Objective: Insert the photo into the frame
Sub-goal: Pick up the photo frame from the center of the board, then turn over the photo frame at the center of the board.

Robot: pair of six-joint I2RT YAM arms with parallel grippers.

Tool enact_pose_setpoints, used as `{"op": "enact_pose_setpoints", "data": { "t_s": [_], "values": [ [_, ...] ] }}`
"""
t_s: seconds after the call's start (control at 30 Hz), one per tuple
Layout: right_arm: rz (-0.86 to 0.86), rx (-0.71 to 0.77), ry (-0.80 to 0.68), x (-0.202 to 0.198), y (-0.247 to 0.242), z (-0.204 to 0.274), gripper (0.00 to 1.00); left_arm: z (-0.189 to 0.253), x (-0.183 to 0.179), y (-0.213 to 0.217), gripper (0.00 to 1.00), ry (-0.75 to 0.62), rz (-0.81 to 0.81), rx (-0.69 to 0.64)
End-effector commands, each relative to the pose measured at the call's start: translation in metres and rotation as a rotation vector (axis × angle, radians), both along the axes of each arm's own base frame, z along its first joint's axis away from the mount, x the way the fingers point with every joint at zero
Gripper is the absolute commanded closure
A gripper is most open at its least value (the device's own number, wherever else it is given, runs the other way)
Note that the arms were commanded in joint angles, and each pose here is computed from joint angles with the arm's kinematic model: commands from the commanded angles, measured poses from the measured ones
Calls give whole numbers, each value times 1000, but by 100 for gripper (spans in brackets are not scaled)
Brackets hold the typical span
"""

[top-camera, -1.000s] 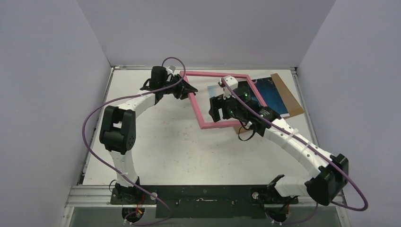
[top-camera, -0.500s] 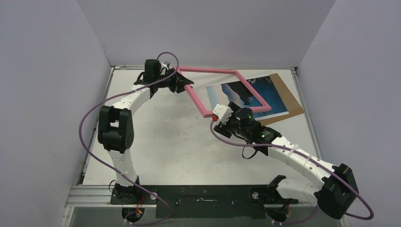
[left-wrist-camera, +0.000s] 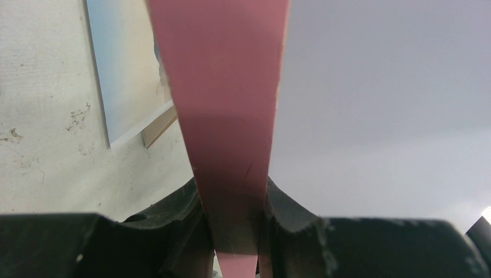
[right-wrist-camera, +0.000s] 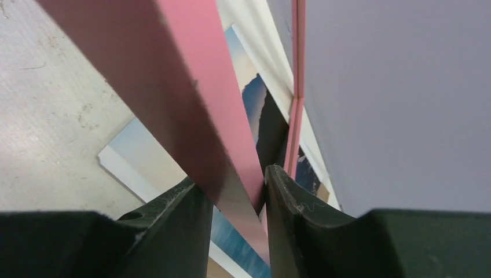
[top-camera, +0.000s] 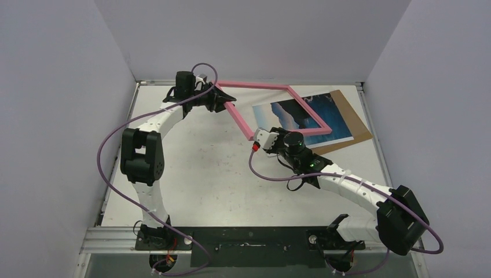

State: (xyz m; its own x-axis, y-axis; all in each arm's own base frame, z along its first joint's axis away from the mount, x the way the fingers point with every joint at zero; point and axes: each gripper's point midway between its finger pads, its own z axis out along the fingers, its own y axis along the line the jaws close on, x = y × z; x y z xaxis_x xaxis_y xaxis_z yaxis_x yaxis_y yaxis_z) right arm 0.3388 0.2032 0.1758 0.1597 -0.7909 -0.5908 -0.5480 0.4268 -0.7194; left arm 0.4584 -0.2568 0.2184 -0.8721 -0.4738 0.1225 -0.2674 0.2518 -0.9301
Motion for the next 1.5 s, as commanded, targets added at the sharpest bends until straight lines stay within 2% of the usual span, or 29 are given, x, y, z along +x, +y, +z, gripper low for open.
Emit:
{"op": "enact_pose_setpoints", "data": {
  "t_s": [0.0, 0.1, 0.2, 0.33, 0.43, 0.67, 0.9, 1.1, 1.27, 1.4, 1.47],
  "values": [
    [11, 10, -86, 8, 5, 16, 78, 39, -7, -6, 100, -4, -61, -87],
    [14, 19, -122, 9, 6, 31, 93, 42, -6, -5, 100, -9, -62, -91],
    [23, 31, -162, 11, 8, 49, 100, 51, -4, -3, 84, -44, -65, -92],
    [39, 33, -188, 16, 12, 69, 100, 70, 1, 1, 61, -109, -59, -93],
    [45, 70, -215, 22, 19, 90, 100, 87, 5, 9, 47, -175, -48, -89],
    [41, 224, -245, 34, 35, 136, 100, 131, 5, 46, 29, -314, 9, -71],
    [32, 457, -160, 45, 57, 174, 100, 143, -7, 71, 27, -379, 44, -21],
    [-8, 721, -191, 51, 63, 218, 100, 156, -20, 85, 25, -455, 58, 47],
    [-22, 937, -210, 49, 62, 259, 100, 151, -33, 102, 25, -496, 76, 214],
    [-5, 1091, -141, 41, 69, 282, 100, 134, -38, 131, 25, -475, 127, 360],
    [-34, 1165, -57, 39, 71, 285, 100, 128, -41, 144, 25, -457, 150, 414]
  ]
}}
